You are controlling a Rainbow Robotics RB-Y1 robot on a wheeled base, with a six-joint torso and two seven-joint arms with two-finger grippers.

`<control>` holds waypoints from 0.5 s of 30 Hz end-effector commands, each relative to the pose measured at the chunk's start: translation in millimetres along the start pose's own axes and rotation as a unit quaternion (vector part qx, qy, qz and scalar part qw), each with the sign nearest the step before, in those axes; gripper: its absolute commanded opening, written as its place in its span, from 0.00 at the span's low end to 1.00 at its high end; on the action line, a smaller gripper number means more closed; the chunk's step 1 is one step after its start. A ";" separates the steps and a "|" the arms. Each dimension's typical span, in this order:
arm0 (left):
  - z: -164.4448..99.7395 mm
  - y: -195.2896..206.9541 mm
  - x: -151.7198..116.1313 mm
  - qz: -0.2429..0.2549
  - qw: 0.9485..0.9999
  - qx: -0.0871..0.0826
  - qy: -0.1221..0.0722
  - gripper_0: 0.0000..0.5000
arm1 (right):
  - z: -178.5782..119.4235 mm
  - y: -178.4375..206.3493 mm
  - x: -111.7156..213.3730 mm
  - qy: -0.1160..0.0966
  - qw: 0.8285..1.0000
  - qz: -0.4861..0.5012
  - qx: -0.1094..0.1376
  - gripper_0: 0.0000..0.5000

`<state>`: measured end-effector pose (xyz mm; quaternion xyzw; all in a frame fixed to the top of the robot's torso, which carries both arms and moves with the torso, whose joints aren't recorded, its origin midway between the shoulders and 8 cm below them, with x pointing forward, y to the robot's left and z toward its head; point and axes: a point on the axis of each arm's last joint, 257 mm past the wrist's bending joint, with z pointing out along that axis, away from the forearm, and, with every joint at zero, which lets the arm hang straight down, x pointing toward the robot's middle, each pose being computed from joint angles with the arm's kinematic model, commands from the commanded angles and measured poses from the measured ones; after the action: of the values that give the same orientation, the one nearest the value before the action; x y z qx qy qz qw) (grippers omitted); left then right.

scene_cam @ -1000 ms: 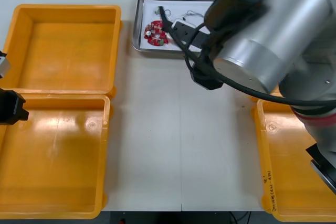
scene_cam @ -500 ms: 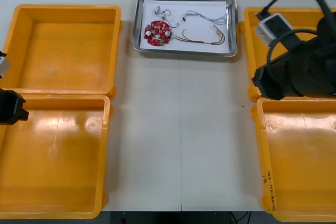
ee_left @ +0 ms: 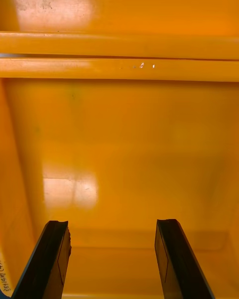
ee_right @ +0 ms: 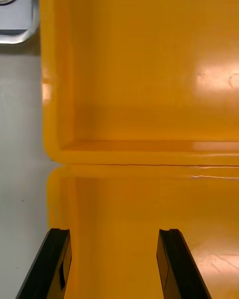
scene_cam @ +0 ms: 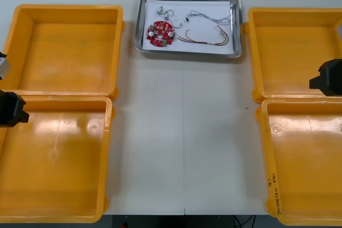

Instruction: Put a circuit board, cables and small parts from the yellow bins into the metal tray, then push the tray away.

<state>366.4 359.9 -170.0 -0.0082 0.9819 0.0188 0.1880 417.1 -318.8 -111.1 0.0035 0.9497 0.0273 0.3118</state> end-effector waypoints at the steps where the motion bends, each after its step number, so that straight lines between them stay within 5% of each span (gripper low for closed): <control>1: -11.3 11.8 -2.5 -0.023 1.000 -0.016 -0.011 1.00 | -10.8 -54.4 -0.5 0.007 1.000 -0.001 0.030 1.00; 15: -11.3 11.8 -2.5 -0.023 1.000 -0.016 -0.011 1.00 | 2.1 -113.3 70.7 0.095 0.992 0.031 0.078 1.00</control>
<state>366.4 359.9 -170.0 -0.0082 0.9819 0.0187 0.1881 374.5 -404.9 -163.0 0.0311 0.9732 -0.0192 0.2270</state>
